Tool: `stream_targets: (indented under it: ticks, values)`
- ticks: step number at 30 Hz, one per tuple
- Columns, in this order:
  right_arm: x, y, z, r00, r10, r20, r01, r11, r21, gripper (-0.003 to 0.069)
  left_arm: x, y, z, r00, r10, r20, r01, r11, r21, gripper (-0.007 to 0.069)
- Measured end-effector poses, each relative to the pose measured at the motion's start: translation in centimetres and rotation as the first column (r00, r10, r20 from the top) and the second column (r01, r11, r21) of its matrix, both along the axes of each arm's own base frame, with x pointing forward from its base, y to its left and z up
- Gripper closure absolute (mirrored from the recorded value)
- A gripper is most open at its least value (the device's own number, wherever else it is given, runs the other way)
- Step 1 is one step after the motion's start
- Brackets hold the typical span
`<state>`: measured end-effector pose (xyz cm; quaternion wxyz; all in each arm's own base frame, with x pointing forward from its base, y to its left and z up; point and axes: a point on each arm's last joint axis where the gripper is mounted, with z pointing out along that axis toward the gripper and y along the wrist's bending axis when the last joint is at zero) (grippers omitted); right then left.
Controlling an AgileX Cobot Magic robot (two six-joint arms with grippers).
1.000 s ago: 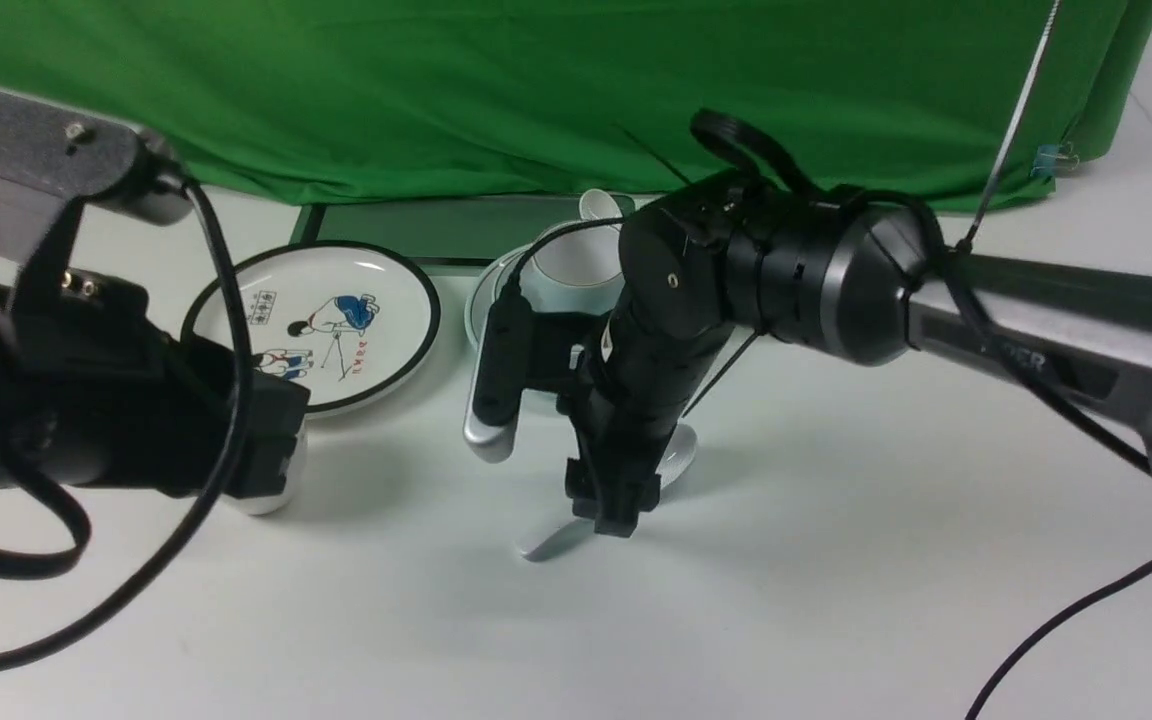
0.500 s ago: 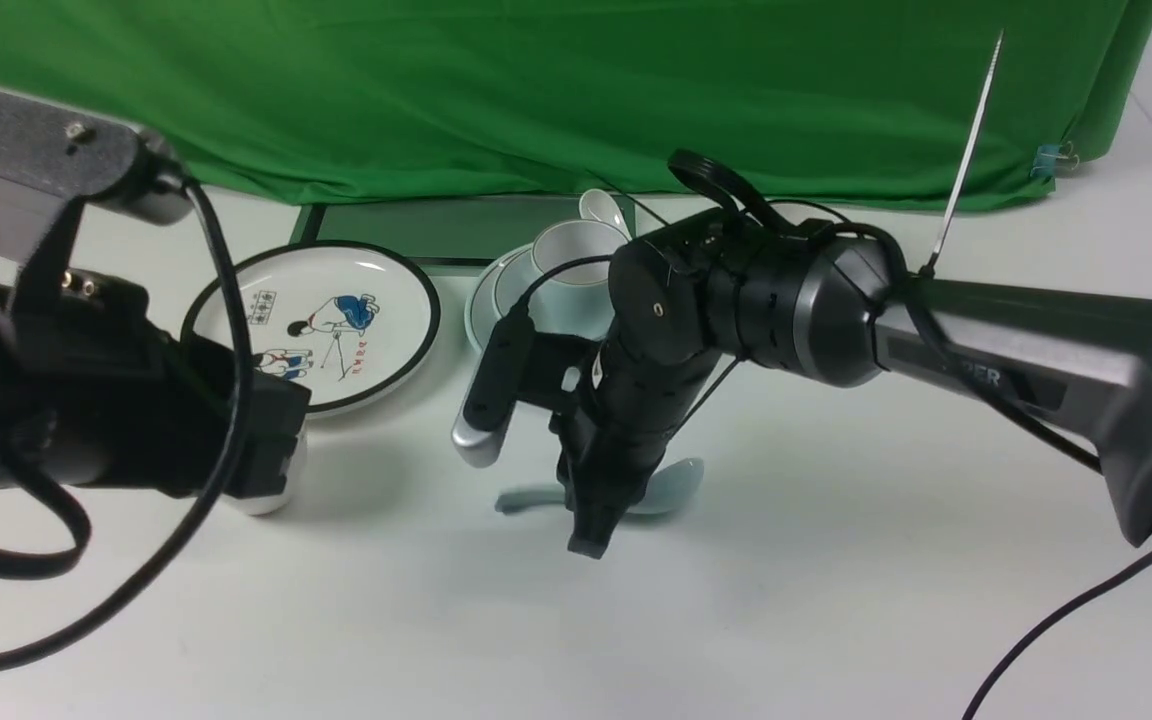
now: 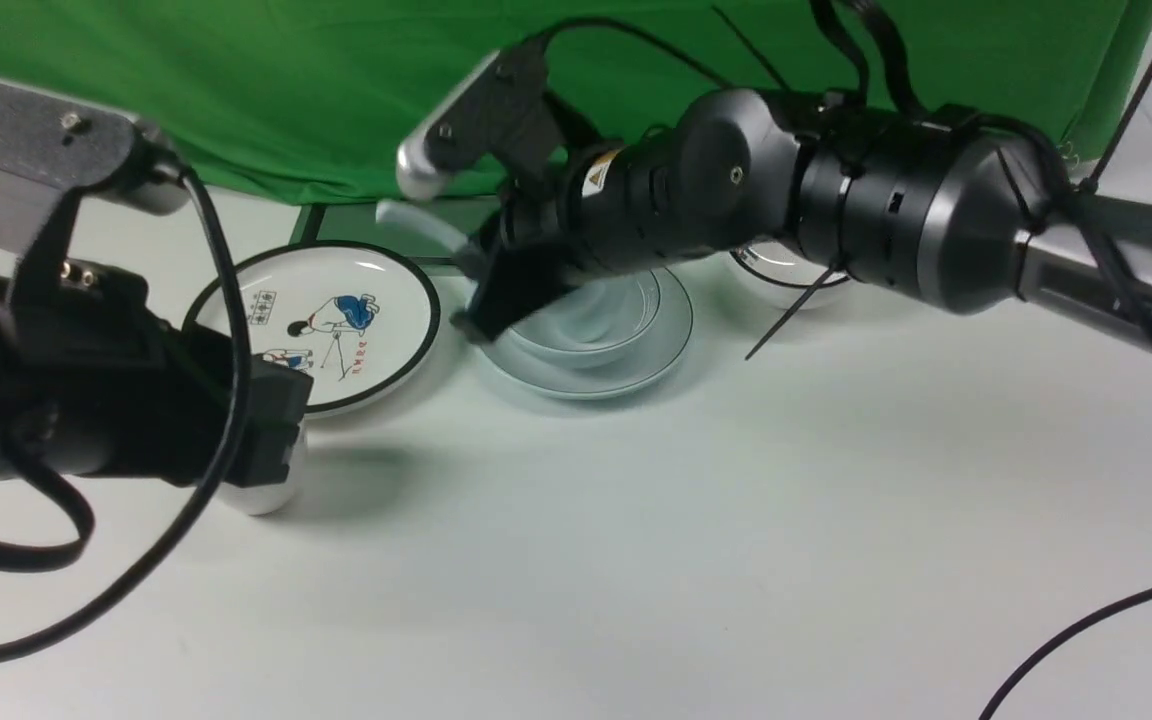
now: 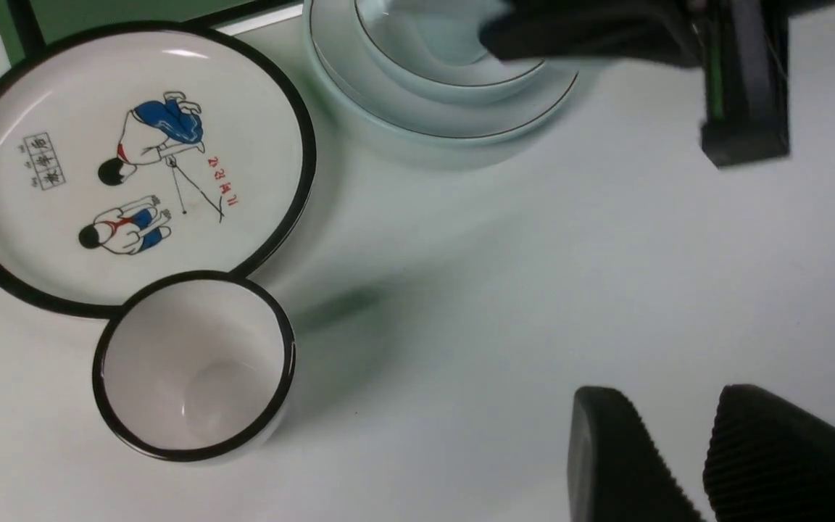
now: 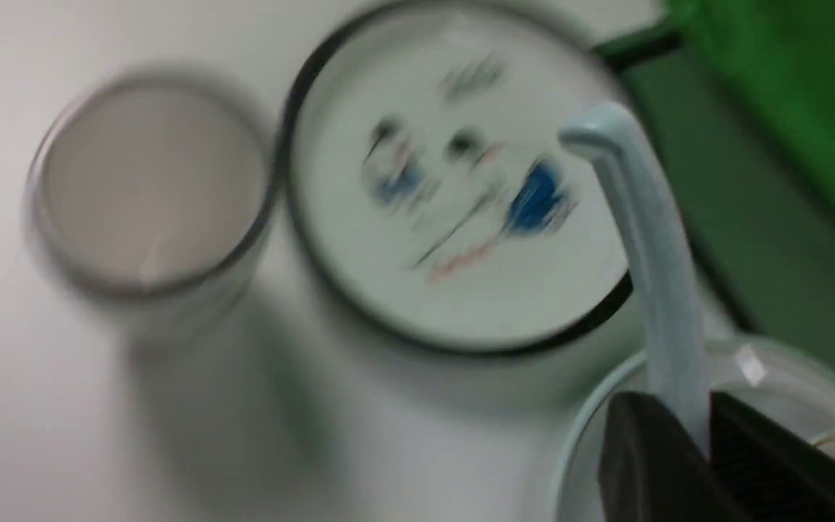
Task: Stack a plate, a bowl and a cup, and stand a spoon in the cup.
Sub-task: Use the right arm to put the blue soup spoon into the blue teacup in the middle
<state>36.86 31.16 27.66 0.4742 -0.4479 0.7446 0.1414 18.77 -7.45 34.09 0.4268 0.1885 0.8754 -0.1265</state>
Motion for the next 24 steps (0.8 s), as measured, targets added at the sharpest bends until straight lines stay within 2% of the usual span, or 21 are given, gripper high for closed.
stream_targets:
  ticks: [2,3,5,12,19,22,23,24]
  values:
    - [0.9,0.1,-0.2,0.998,-0.056,0.034,0.054,0.996,0.068,0.0582,0.0,0.0,0.0,1.0,0.001,0.004,-0.001,1.0,-0.001,0.046]
    - [1.9,0.0,-0.6,0.99,-0.118,0.074,0.109,0.986,0.123,0.0582,0.0,0.0,0.0,1.0,0.002,0.007,-0.002,1.0,-0.002,0.0459]
    - [2.9,-0.1,-1.7,0.981,-0.171,0.095,0.155,0.976,0.154,0.0582,0.0,0.0,0.0,1.0,0.002,0.007,-0.002,1.0,-0.002,0.0459]
    - [5.2,-1.4,-4.7,0.953,-0.302,0.005,0.292,0.927,0.235,0.0582,0.0,0.0,0.0,1.0,0.002,0.007,-0.002,1.0,-0.002,0.0458]
    - [5.8,-1.6,-5.5,0.942,-0.337,0.002,0.325,0.909,0.261,0.0562,0.1,0.0,0.1,1.0,0.003,0.009,-0.003,1.0,-0.003,0.0458]
    - [5.9,-1.7,-5.4,0.94,-0.342,0.009,0.328,0.907,0.266,0.0513,0.1,0.0,0.1,1.0,0.003,0.009,-0.003,1.0,-0.004,0.0458]
    - [6.0,-1.8,-5.4,0.939,-0.344,0.012,0.329,0.906,0.267,0.0473,0.1,0.0,0.1,1.0,0.003,0.008,-0.003,1.0,-0.008,0.0458]
    - [6.0,-1.8,-5.4,0.939,-0.344,0.012,0.329,0.906,0.267,0.0473,0.1,0.0,0.1,1.0,0.003,0.008,-0.003,1.0,-0.008,0.0458]
